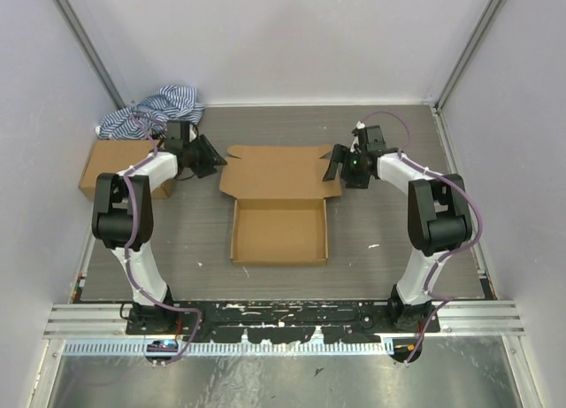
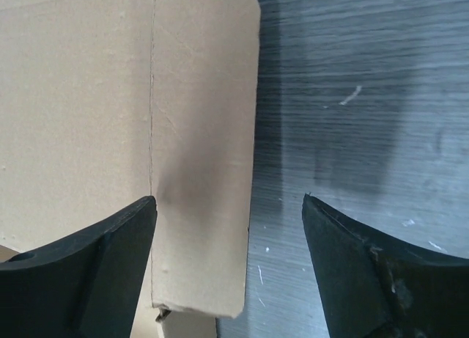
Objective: Fold the paper box
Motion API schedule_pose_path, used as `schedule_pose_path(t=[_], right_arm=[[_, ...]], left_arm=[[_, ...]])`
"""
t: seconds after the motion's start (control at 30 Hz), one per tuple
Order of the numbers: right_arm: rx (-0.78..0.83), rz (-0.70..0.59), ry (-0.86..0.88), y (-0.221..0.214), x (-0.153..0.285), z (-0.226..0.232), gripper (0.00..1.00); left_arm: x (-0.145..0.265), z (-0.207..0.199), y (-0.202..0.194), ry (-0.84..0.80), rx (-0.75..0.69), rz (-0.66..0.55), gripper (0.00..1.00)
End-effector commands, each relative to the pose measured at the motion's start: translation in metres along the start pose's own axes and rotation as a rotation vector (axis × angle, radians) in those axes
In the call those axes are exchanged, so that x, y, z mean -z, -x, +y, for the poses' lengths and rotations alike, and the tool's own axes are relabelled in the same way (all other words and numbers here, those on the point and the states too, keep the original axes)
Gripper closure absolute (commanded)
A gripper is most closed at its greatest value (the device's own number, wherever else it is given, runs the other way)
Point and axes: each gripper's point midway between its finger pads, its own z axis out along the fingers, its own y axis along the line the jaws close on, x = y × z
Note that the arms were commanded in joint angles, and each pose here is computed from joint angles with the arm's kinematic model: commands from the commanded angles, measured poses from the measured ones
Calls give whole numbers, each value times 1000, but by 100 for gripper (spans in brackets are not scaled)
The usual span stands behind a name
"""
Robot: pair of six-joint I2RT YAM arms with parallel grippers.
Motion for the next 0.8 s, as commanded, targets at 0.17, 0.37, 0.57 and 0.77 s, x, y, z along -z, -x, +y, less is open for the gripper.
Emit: schedule_pose_path(t=[0.17,0.37,0.57,0.77], right_arm=[[14,-11,219,23,-19,38,39],[19,-37,240,30,-9,46,62],[45,-60,240,41,6,53,66],[102,-60,189,42,12,61,66]], left_arm=[[-11,-25,8,-125,-16,21,51],[-13,-32,11,-118,-56,20,57],[-19,-41,3,-104,-115,48,60],[-24,-42,-7,-42,-176,80,61]])
